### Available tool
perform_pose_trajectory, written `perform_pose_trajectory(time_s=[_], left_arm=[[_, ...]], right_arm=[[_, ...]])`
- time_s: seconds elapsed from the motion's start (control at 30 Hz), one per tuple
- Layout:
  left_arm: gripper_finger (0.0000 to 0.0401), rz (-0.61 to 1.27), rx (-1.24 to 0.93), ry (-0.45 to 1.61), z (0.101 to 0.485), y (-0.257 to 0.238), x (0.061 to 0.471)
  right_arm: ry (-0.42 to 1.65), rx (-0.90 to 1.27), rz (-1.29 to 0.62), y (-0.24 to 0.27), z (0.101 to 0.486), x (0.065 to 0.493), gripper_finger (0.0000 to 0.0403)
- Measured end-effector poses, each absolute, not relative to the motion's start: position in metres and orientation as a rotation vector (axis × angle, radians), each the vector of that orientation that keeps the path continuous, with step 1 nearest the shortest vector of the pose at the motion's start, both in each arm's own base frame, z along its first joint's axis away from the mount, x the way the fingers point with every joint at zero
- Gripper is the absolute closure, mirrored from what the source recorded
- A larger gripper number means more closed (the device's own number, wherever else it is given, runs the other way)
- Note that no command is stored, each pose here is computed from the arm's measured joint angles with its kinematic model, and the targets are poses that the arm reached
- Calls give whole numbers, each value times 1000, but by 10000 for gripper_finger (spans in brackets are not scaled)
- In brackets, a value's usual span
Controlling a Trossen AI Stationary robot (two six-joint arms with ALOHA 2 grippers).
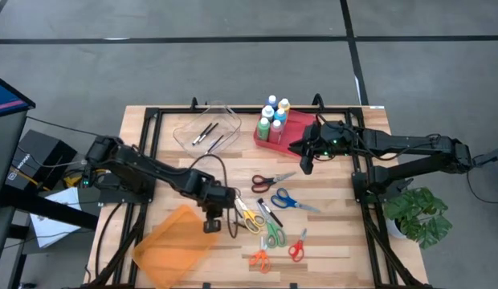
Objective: Pick & Place Paint Supplies
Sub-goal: Put the black paint brush into the transparent bin
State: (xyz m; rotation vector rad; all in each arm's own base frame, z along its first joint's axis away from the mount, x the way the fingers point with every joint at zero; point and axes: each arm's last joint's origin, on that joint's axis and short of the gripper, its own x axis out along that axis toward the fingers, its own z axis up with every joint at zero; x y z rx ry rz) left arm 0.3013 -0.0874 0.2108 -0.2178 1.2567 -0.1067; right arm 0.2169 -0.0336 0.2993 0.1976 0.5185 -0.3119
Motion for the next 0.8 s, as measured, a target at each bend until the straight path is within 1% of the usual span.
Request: perform_pose_trajectory(time_s=[0.13,0.27,0.37,0.47,0.67,0.73,0.8], left_arm=[[398,-114,-161,1332,202,-91,317],[375,-116,-91,1386,194,-93,327],[341,-134,-57,1397,190,-93,330],[298,-165,-19,1383,190,-93,331],[210,-218,117,1290,191,-93,338],[190,-255,159,1245,192,-95,342],[180,-296,209,1197,193,-96,345]], right_arm=[[527,197,-313,-34,299,217,335],[530,197,-313,-33,298,216,335],[530,197,-313,-33,298,216,335],[533,197,-313,-33,298,216,335],[533,197,-313,-33,298,216,335],[533,197,-313,-34,298,216,335],[533,197,-313,-34,298,216,335]])
